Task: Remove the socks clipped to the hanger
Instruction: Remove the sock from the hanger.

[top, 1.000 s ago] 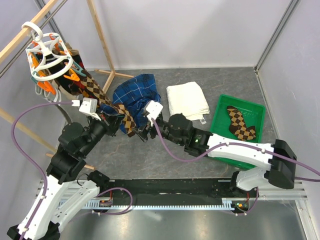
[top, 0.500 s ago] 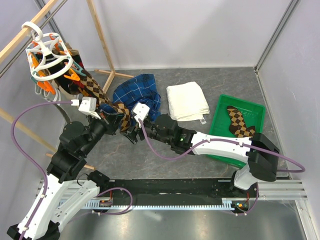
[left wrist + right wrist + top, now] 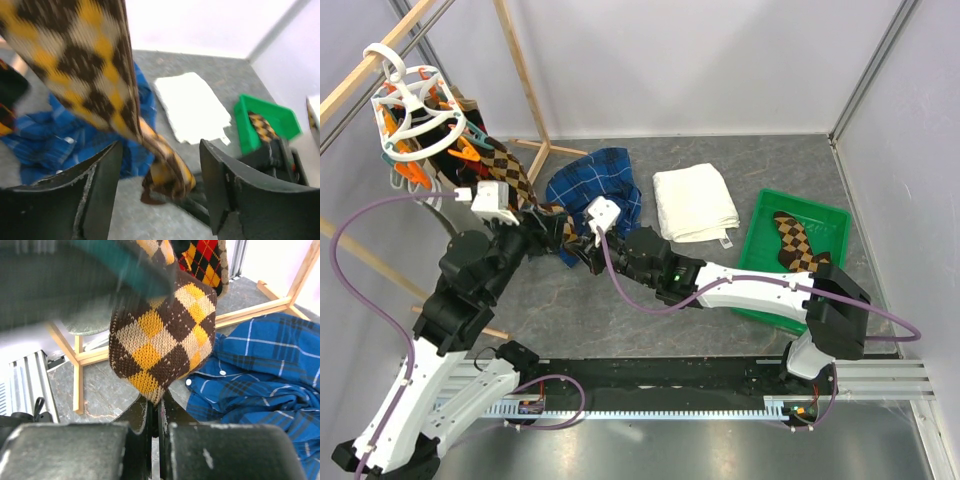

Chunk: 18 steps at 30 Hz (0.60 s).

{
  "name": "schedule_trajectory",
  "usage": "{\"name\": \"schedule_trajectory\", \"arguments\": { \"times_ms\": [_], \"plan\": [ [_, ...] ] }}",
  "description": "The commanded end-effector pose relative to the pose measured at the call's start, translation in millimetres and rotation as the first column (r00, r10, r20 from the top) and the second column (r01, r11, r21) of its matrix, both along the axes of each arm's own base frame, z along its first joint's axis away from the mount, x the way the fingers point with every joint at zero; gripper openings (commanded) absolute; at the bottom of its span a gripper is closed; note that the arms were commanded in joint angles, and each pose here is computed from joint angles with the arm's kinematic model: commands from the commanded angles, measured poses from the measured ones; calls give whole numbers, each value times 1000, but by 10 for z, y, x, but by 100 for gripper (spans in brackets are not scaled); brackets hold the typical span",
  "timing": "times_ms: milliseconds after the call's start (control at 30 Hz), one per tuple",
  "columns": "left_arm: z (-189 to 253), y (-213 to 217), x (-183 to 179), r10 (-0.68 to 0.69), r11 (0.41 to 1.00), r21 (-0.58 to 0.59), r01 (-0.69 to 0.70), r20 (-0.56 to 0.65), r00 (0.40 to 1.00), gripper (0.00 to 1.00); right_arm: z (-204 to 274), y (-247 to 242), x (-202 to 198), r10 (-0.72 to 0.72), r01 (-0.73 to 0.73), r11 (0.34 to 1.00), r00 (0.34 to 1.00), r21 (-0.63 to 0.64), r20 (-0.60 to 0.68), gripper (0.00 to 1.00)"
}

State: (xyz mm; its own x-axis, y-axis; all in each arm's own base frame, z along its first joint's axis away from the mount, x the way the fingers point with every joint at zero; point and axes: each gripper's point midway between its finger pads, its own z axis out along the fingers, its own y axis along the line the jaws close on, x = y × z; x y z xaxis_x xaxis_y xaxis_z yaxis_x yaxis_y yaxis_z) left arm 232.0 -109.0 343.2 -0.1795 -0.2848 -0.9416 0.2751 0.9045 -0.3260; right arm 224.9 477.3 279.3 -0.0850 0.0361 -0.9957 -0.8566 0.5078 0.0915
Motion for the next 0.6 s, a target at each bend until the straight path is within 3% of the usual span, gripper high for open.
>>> {"name": "schedule_trajectory", "arguments": {
  "times_ms": [0, 267, 567],
  "plan": [
    [579, 245, 231, 155, 985, 54, -163, 129, 980, 72, 177, 133, 21, 0, 1, 997, 1000, 74, -20, 0],
    [1030, 446, 444, 319, 944, 35, -327, 152, 936, 68, 94, 354, 72, 19, -17, 999, 999, 43, -43, 0],
    [1322, 836, 621, 569, 811, 41, -584, 177, 803, 66, 14, 506, 93, 35, -33, 999, 997, 19, -66, 0]
  ]
}}
